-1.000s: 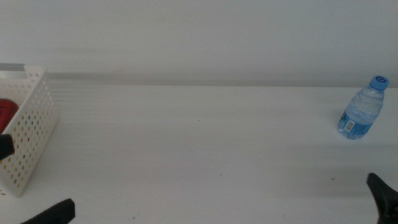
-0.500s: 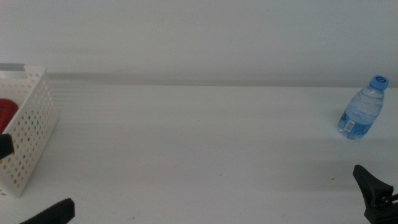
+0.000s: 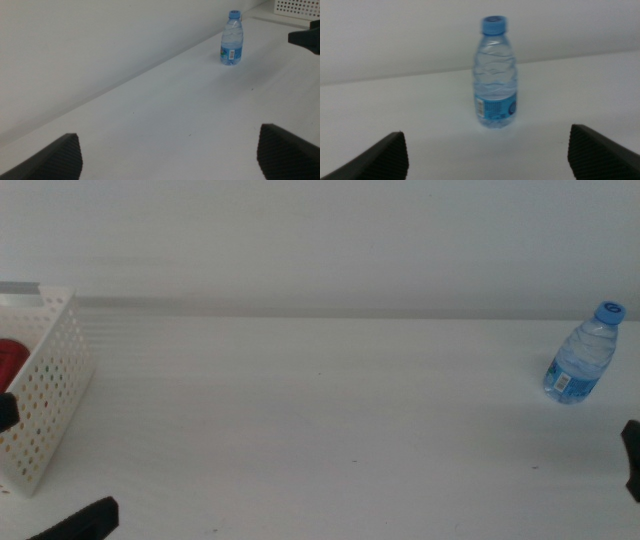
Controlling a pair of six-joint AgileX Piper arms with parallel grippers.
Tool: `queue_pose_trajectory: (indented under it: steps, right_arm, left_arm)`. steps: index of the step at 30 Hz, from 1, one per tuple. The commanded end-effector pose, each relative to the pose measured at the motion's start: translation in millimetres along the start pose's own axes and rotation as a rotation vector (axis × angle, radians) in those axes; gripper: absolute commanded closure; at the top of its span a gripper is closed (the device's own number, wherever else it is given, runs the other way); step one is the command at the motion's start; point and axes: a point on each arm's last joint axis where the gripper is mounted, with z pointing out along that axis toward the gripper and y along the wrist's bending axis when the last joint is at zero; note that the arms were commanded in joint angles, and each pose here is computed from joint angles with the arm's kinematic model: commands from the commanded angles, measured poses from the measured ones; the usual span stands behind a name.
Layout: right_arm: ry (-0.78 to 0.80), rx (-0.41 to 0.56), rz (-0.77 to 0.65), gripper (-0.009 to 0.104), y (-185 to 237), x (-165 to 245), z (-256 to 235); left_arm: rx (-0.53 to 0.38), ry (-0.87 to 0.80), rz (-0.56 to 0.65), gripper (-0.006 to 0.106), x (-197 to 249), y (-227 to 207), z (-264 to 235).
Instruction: Use arms to grab the bottles and put them into the dustbin to the left of the table.
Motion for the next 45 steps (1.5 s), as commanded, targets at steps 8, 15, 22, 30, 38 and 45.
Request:
queue_pose_trajectory:
  steps: [8,15,22,30,38,45]
  right_arm:
    - [-0.086,0.101,-0.107,0.010,-10,-1,23]
    - [-0.112,0.129,-0.146,0.010,-13,0,41]
    - [-0.009,0.113,-0.167,0.010,-14,7,86]
    - [0.051,0.081,-0.181,0.010,-14,17,128]
    - [0.039,0.028,-0.186,0.010,-8,16,152]
    - [0.037,-0.010,-0.192,0.010,4,16,163]
  left_arm:
    - [0.005,-0.015,0.002,0.007,0,0,0]
    - [0.005,-0.015,0.002,0.007,0,0,0]
    - [0.005,-0.015,0.002,0.007,0,0,0]
    - [0.005,-0.015,0.002,0.007,0,0,0]
    - [0.005,-0.015,0.002,0.007,0,0,0]
    - [0.005,-0.015,0.002,0.007,0,0,0]
